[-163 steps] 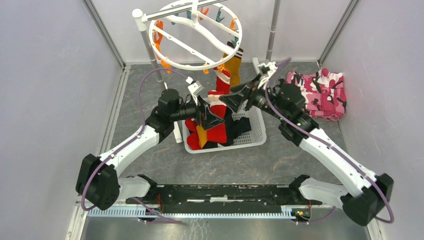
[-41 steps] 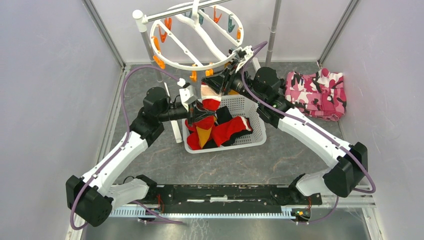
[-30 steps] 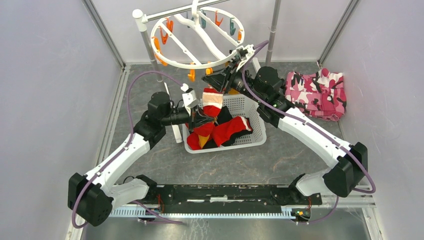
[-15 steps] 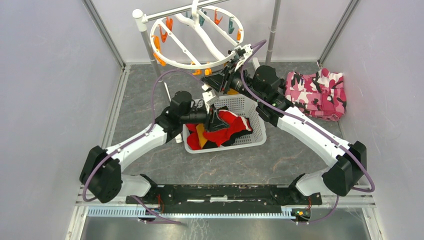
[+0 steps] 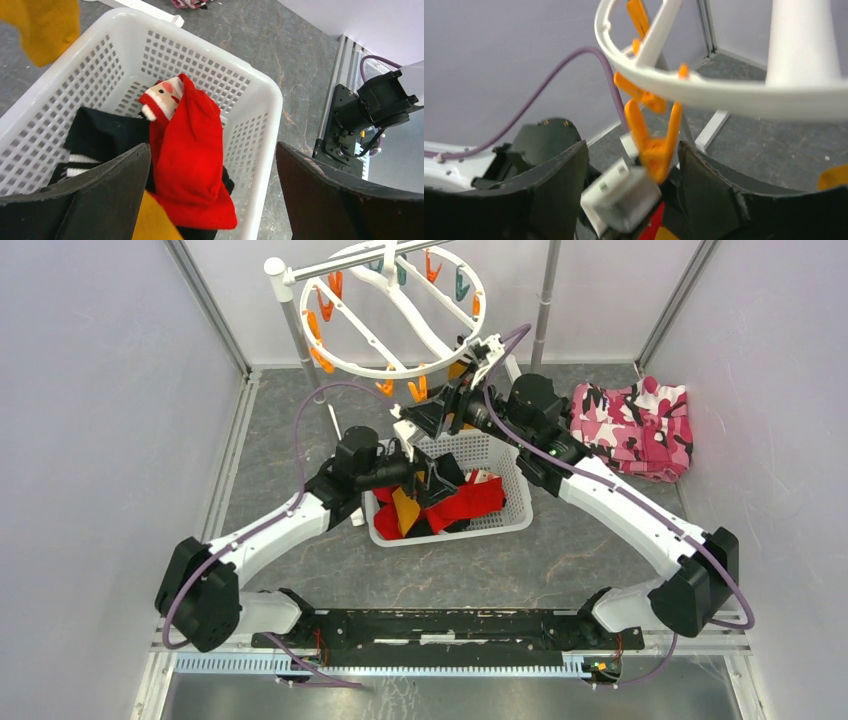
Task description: Remove the socks clipped to the hanger
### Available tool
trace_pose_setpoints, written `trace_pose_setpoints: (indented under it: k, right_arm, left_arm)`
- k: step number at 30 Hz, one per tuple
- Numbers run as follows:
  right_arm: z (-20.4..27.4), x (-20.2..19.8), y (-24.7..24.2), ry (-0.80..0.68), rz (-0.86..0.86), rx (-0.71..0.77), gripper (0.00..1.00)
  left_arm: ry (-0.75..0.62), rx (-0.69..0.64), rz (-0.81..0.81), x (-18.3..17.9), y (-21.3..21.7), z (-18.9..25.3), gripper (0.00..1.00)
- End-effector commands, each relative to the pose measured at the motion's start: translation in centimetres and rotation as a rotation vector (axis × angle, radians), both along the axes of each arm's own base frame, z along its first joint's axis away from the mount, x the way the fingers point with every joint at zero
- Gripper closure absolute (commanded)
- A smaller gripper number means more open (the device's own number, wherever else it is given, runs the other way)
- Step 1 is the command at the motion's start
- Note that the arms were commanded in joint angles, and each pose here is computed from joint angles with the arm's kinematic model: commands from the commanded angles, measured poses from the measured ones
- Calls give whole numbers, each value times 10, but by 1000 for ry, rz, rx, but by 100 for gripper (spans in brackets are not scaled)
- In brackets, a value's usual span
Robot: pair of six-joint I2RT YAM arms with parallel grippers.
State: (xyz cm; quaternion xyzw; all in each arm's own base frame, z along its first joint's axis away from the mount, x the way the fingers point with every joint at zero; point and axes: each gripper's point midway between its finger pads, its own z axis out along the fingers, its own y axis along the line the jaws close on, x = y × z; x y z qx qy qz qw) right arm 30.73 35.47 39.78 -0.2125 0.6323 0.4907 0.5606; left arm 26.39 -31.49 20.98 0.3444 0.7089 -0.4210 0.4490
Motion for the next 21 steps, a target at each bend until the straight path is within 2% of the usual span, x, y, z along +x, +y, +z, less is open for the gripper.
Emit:
trace_pose_setpoints:
  k: [1, 6, 8, 10, 13, 16, 21]
  right_arm:
    - [-8, -18, -23, -31, -27, -57, 23]
    - [-51, -24, -55, -15, -86, -175, 12]
    - [-68, -15, -74, -12, -145, -231, 11]
    - [-77, 9, -105, -37, -274, -302, 9]
    - [-85, 49, -136, -65, -347, -344, 8]
    - [-80, 86, -131, -204, -334, -400, 7]
    - [-69, 126, -101, -342, -219, -346, 11]
  left_arm:
    - [-23, -52, 56, -2, 23, 20, 0]
    - [11, -80, 89, -2, 43, 18, 0]
    - [1, -99, 96, -1, 47, 24, 0]
    - [-6, -127, 107, 0, 48, 35, 0]
    - [-12, -161, 113, 0, 49, 49, 0]
    - [-7, -169, 102, -4, 49, 53, 0]
    - [-26, -160, 107, -7, 55, 55, 0]
